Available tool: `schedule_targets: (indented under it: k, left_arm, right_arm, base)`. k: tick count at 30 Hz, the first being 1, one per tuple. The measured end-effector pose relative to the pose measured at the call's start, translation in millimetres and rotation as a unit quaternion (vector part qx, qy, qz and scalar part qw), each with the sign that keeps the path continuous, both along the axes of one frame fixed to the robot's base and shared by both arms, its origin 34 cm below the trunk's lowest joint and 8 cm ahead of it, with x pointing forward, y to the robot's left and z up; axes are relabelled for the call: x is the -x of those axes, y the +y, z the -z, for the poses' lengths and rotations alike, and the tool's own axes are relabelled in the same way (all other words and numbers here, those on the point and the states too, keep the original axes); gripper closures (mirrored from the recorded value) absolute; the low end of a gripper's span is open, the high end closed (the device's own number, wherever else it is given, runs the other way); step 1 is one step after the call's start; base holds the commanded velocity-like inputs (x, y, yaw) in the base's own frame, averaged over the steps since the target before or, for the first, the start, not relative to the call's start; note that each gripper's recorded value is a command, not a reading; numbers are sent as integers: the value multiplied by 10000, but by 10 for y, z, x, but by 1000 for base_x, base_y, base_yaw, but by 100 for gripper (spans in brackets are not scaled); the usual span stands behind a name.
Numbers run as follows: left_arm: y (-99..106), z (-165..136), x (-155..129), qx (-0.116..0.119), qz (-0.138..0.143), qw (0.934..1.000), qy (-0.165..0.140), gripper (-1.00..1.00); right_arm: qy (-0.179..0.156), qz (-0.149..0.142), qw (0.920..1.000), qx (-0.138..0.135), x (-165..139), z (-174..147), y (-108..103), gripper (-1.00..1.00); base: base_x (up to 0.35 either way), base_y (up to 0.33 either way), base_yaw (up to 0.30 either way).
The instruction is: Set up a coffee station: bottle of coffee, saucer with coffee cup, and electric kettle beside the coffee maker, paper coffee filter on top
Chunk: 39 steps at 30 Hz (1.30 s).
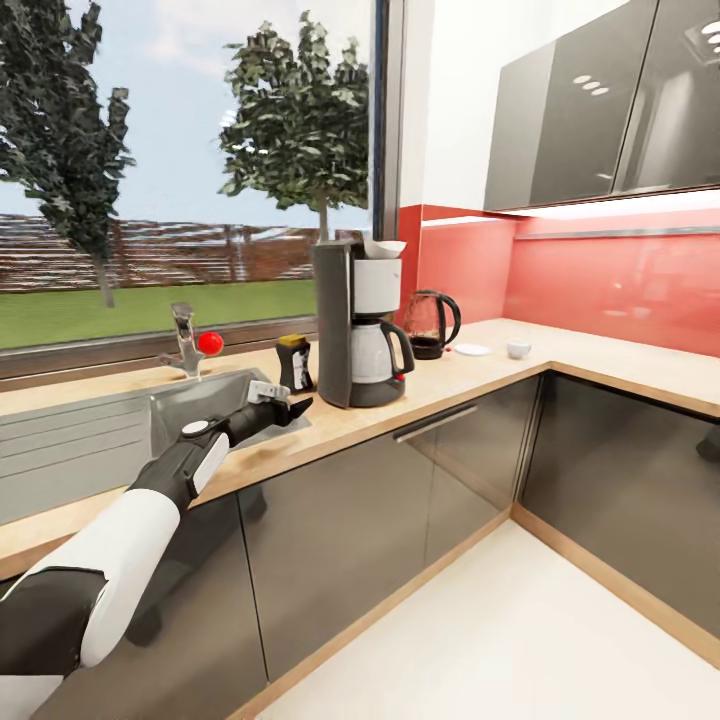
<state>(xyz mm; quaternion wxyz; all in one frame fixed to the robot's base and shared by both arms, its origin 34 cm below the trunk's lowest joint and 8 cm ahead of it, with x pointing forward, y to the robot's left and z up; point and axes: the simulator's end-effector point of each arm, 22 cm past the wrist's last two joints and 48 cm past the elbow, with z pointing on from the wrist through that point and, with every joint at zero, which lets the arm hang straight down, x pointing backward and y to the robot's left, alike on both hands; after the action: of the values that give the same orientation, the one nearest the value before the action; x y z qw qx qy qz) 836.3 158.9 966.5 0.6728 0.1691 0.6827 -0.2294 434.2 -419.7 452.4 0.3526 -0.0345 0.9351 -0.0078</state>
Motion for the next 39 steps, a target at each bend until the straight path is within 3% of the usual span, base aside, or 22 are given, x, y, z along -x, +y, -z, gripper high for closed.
schedule_targets:
  k: [20, 24, 28, 29, 35, 39]
  left_arm:
    - [-45, -99, 18, 11, 69, 9999, -114, -100]
    - [-157, -179, 64, 12, 244, 9995, -208, -100]
    - [-410, -217, 183, 63, 683, 9973, -256, -100]
    - [-558, -235, 249, 100, 906, 9955, -276, -100]
    - [-1050, -282, 420, 253, 1408, 9893, -296, -100]
    - [-1600, -305, 607, 425, 1830, 9818, -265, -100]
  right_arm:
    - [-1, 1, 10000, 0, 0, 0, 0, -100]
    - [-1, 2, 10000, -1, 0, 0, 0, -100]
    - [0, 0, 10000, 0, 0, 0, 0, -100]
    - [0, 1, 10000, 0, 0, 0, 0, -100]
    - [0, 1, 10000, 0, 1, 0, 0, -100]
    - [1, -1, 10000, -1, 1, 1, 2, -100]
  base:
    - [-51, -54, 0]
    - [-11, -15, 0]
    - [-4, -6, 0]
    - [-2, -3, 0]
    - [-1, -1, 0]
    - [0, 0, 0]
